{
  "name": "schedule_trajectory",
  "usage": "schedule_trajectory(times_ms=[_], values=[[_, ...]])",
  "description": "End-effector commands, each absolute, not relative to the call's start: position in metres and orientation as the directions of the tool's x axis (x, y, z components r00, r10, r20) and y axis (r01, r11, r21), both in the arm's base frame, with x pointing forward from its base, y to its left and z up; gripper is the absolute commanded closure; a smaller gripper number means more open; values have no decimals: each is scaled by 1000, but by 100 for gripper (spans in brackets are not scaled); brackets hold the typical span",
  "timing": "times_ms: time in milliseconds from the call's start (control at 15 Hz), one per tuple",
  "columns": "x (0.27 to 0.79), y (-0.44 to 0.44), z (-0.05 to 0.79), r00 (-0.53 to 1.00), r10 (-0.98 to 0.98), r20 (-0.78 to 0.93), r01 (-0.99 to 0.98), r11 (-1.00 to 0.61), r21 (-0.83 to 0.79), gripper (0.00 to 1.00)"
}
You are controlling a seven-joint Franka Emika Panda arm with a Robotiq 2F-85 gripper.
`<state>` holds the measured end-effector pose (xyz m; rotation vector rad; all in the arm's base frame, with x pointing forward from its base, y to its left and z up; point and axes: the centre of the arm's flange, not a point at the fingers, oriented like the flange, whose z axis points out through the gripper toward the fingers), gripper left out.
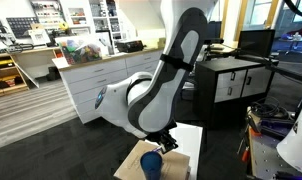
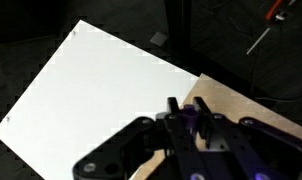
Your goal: Remove the marker from the cup and put it on the book
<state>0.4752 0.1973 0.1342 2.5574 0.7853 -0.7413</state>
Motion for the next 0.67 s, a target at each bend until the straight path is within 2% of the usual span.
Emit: schedule_trajectory(times_ms=[0, 533, 600], values=[[460, 184, 138, 736, 409, -540, 586, -784, 205, 94], [444, 184, 128, 732, 433, -526, 603, -771, 205, 94], [441, 186, 127, 729, 436, -528, 606, -769, 202, 76]])
